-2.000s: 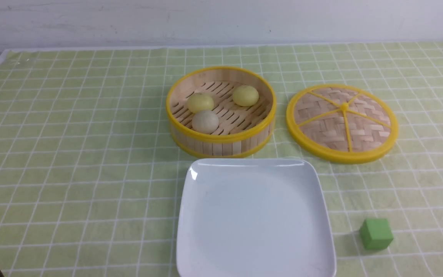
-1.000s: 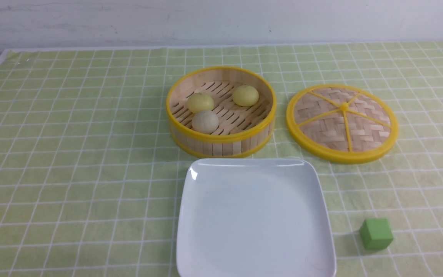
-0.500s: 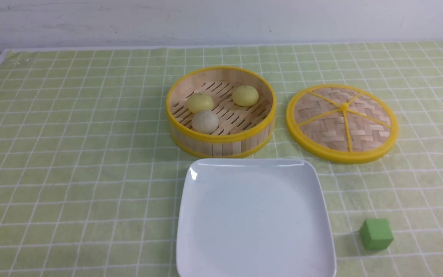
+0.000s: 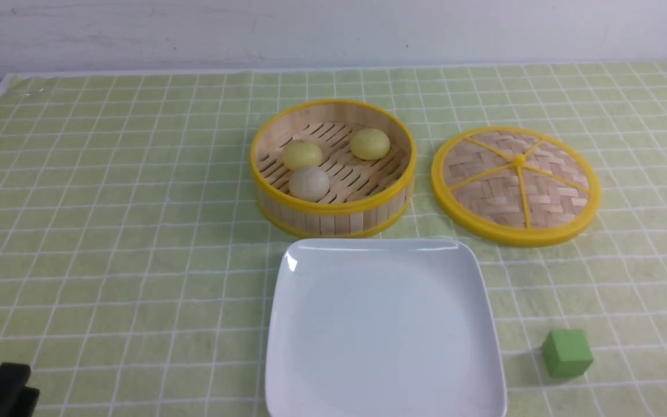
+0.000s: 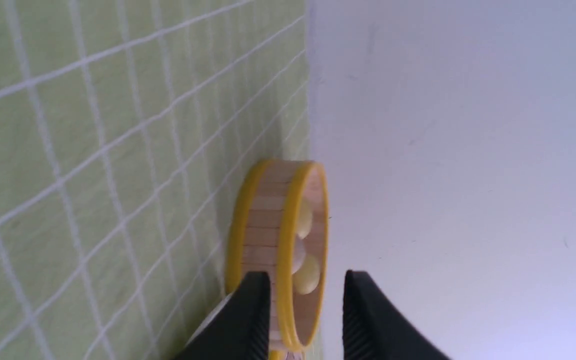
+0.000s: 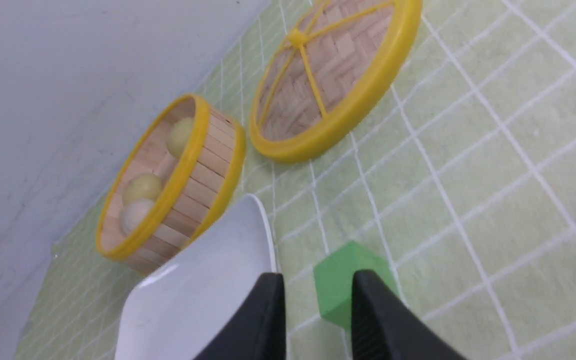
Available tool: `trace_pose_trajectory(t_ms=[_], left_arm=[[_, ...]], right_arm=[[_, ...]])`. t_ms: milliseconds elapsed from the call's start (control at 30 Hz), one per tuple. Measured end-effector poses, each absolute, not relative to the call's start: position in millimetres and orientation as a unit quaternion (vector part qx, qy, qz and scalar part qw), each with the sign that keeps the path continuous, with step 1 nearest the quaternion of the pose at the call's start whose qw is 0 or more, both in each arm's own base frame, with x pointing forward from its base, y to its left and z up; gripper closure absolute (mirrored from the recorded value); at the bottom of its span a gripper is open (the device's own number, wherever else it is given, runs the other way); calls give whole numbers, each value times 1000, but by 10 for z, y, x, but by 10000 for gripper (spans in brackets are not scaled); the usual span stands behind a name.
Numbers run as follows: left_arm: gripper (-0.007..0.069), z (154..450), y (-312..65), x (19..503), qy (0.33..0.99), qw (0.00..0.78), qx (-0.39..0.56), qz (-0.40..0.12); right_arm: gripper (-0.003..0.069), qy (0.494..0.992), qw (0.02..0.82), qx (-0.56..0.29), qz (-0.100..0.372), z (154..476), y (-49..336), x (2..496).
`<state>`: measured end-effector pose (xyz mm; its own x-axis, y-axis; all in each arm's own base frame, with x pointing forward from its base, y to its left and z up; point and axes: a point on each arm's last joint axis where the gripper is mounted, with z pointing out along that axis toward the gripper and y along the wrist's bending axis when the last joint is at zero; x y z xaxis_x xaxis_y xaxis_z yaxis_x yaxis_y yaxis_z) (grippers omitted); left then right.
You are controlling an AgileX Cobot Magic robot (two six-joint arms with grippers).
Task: Put the steamed buns into the plate on the green tablecloth.
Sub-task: 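Reach toward a bun in the bamboo steamer with the right gripper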
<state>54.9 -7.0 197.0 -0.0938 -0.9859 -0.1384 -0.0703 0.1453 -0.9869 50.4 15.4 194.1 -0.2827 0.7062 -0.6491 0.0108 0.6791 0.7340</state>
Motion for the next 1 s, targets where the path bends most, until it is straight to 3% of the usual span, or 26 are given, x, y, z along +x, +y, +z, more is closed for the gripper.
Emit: trace_pose_trajectory(t_ms=[100, 200, 267, 333, 433, 567, 667, 833, 900, 1000], left_arm=[[413, 2364, -81, 469, 596, 553, -384, -438], [477, 2763, -118, 389, 667, 576, -302, -365], [538, 2854, -147, 446, 755, 525, -261, -293], [591, 2799, -166, 596, 849, 419, -232, -223], [623, 2664, -183, 863, 938, 258, -176, -152], [623, 2598, -222, 1121, 967, 185, -105, -139], [623, 2579, -288, 1345, 969, 176, -57, -164], [623, 2539, -362, 1549, 960, 185, -42, -204], [619, 2524, -374, 1596, 958, 187, -46, -212], [603, 2511, -376, 1615, 958, 186, -47, -213]], right_arm=[[550, 726, 594, 200, 283, 2293, 125, 463], [660, 755, 601, 161, 208, 2636, 78, 481], [671, 796, 568, 149, 149, 2778, 40, 580], [671, 836, 516, 149, 113, 2833, 24, 719], [670, 902, 401, 130, 92, 2799, 82, 1008], [664, 940, 311, 53, 132, 2720, 257, 1325], [639, 937, 281, -36, 205, 2754, 457, 1611], [552, 889, 273, -126, 347, 2843, 952, 2132], [522, 877, 266, -166, 365, 2825, 1204, 2384], [500, 881, 245, -195, 353, 2757, 1460, 2713]])
